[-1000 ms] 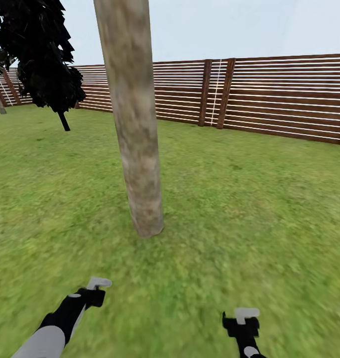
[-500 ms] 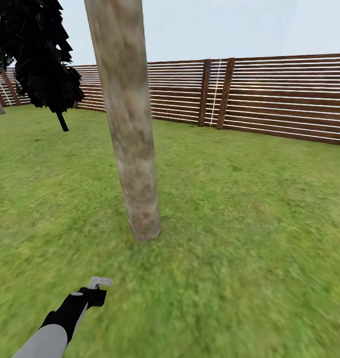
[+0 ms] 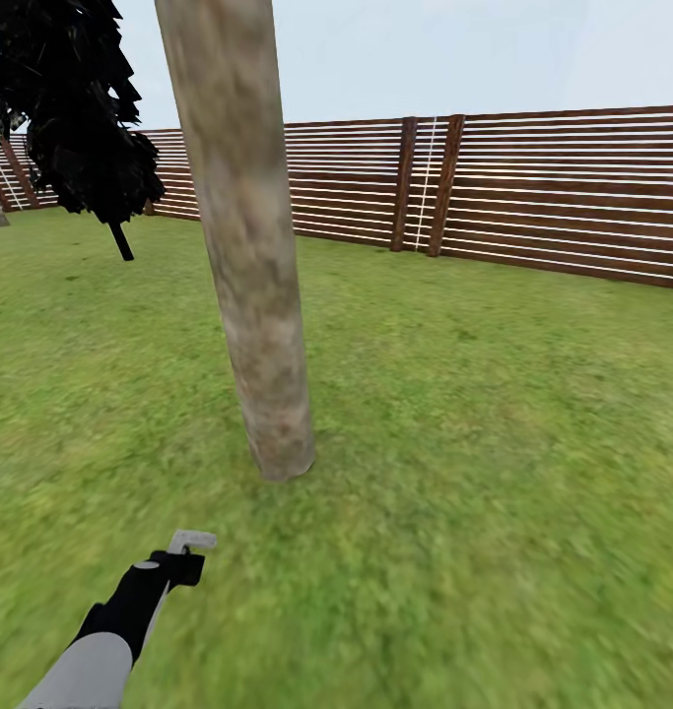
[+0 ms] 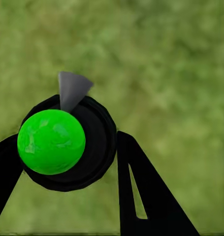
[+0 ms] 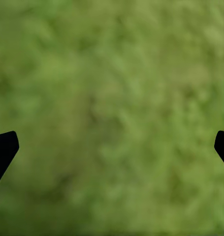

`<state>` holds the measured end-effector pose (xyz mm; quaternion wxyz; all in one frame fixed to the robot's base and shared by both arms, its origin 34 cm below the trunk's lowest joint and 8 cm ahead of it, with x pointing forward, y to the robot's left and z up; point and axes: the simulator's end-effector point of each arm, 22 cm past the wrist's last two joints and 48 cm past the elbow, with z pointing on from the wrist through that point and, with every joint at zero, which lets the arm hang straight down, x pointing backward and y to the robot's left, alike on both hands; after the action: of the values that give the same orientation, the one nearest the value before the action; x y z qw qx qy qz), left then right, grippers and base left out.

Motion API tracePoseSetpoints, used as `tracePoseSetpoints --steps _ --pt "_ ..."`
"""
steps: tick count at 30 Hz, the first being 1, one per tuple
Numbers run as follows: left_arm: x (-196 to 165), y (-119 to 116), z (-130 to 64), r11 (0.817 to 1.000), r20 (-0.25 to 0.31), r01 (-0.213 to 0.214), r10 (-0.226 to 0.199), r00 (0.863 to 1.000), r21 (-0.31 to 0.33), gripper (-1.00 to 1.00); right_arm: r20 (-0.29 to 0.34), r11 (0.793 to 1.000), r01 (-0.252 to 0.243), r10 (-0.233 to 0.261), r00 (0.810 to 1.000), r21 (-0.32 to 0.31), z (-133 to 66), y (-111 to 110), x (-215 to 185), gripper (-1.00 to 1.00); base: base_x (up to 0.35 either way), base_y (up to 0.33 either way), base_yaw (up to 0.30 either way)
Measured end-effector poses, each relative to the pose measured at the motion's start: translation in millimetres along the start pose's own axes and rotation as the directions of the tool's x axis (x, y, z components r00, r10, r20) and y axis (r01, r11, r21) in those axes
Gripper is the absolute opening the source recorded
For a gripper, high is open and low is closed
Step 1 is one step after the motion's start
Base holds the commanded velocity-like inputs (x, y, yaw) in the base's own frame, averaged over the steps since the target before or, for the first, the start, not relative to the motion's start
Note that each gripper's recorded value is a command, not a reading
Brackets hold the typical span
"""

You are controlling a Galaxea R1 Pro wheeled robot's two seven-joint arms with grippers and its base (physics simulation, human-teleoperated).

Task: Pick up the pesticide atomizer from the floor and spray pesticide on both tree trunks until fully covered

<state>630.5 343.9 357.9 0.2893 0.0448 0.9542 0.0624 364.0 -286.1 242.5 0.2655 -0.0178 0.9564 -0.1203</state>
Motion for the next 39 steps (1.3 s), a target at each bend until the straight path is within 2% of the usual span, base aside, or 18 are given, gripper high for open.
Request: tracePoseSetpoints --steps 3,7,11,15,18,20,23,25,28,30,31,32,33,36,39 --pt "-2 -4 0.0 1.0 -0.013 0.007 -0.007 1.0 0.005 -1.0 0.0 1.0 0.0 0.0 1.0 0.0 0.0 0 0 1.0 0.0 0.0 0.0" --pt "-12 -8 0.0 1.0 -0.004 0.008 -0.008 1.0 0.012 -1.0 0.0 1.0 0.0 0.0 1.0 0.0 0.0 0 0 1.0 0.0 0.0 0.0" --pt "-42 -33 -1.1 0.999 0.02 0.017 -0.018 1.0 0.045 -1.0 0.0 1.0 0.0 0.0 1.0 0.001 0.0 0 0 1.0 0.0 0.0 0.0" --pt "-89 -65 -6.6 0.995 0.048 0.031 -0.035 0.998 0.09 -1.0 0.001 1.0 -0.001 0.001 1.0 0.001 0.0 0 0 1.0 0.0 0.0 0.0" --pt "-110 -68 -9.4 0.995 0.072 0.028 -0.035 0.997 0.093 -1.0 0.011 1.0 -0.003 0.003 1.0 0.001 0.8 0 -4 1.0 0.0 0.0 0.0" --pt "-117 -64 -10.3 0.996 0.081 0.028 -0.035 0.996 0.089 -1.0 0.05 1.0 -0.009 0.009 0.999 0.012 4.7 -4 -22 1.0 0.0 0.0 0.0" --pt "-122 -76 -11.6 0.994 0.086 0.031 -0.04 0.995 0.107 -1.0 0.154 0.998 -0.034 0.026 0.988 0.05 13.3 -21 -70 1.0 0.0 0.0 0.0" --pt "-129 -96 -14.3 0.99 0.093 0.032 -0.044 0.995 0.135 -1.0 0.177 0.998 -0.036 0.025 0.984 0.058 14.8 -27 -80 1.0 0.0 0.0 0.0" --pt "-132 -103 -15.2 0.989 0.094 0.026 -0.04 0.995 0.146 -1.0 0.184 0.998 -0.028 0.017 0.983 0.057 15.6 -29 -83 1.0 0.0 0.0 0.0" --pt "-121 -101 -13.7 0.99 0.053 0.007 -0.015 0.998 0.142 -1.0 0.185 0.999 -0.022 0.013 0.983 0.044 15.8 -26 -84 1.0 0.0 0.0 0.0" --pt "-110 -97 -12.5 0.99 0.015 -0.001 -0.001 1.0 0.139 -1.0 0.187 0.999 -0.003 0.01 0.982 -0.041 16.1 -8 -85 1.0 0.0 0.0 0.0" --pt "-105 -97 -12.4 0.989 0.0 -0.004 0.004 1.0 0.15 -1.0 0.188 0.995 0.008 0.011 0.982 -0.097 15.6 3 -85 1.0 0.0 0.0 0.0" --pt "-105 -103 -13.4 0.985 -0.005 -0.019 0.02 1.0 0.172 -1.0 0.189 0.993 0.013 0.01 0.982 -0.119 15.5 6 -85 1.0 0.0 0.0 0.0" --pt "-100 -115 -17.3 0.977 -0.049 -0.099 0.11 0.993 0.19 -1.0 0.19 0.991 0.017 0.008 0.982 -0.13 15.6 6 -86 1.0 0.0 0.0 0.0" --pt "-97 -115 -19.3 0.976 -0.081 -0.113 0.129 0.988 0.186 -1.0 0.19 0.992 0.018 0.006 0.982 -0.124 16.8 1 -85 1.0 0.0 0.0 0.0"
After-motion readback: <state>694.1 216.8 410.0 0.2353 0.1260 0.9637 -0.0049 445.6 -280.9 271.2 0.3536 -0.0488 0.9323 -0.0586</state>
